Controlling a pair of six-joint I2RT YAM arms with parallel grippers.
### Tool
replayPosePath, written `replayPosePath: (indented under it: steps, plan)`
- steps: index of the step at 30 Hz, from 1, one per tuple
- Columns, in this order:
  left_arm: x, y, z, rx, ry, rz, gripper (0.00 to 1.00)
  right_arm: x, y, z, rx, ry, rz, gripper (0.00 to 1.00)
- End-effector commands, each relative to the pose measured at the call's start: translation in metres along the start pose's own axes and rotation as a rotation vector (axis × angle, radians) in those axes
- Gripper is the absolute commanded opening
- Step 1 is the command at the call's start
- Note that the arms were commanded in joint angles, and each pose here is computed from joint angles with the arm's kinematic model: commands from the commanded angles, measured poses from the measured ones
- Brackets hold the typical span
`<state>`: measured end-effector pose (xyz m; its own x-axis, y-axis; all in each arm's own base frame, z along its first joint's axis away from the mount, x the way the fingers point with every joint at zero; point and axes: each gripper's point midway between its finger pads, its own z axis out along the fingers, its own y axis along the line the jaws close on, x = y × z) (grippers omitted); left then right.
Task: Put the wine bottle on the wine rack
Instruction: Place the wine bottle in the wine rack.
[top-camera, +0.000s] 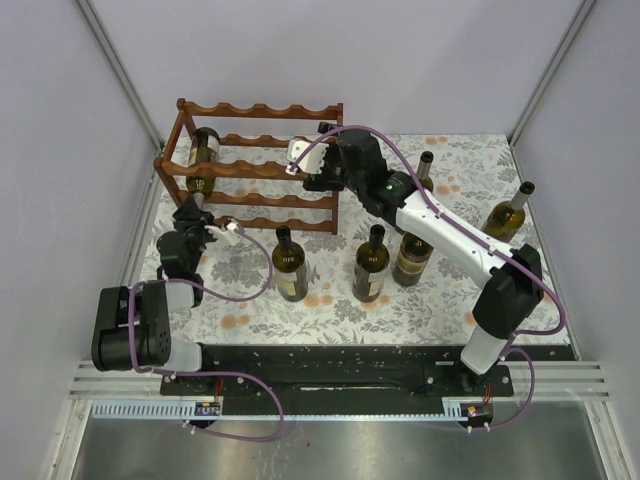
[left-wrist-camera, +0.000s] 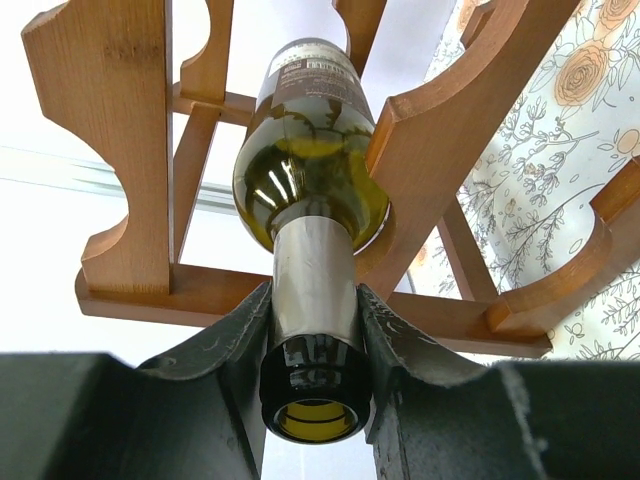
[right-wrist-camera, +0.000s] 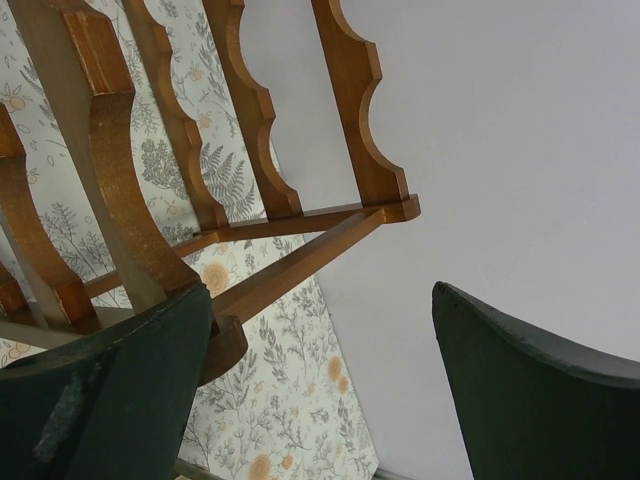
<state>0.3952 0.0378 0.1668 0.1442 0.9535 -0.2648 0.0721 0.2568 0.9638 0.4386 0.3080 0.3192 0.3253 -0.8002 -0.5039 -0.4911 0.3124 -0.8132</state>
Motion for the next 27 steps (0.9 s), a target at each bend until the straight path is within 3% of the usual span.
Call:
replayPosePath:
  steps: [1,13,27]
  plan:
    - [-0.026,-0.082,-0.01,0.251,-0.155,-0.08,0.0,0.01,-0.009,-0.008,0.024,0.021,-0.003,0.99]
    - [-0.014,-0.103,-0.017,0.243,-0.208,-0.018,0.0,0.016,-0.003,-0.008,0.013,0.04,-0.012,0.99]
    - [-0.032,-0.092,-0.018,0.237,-0.347,-0.158,0.0,0.021,0.001,0.001,-0.006,0.076,-0.019,1.0]
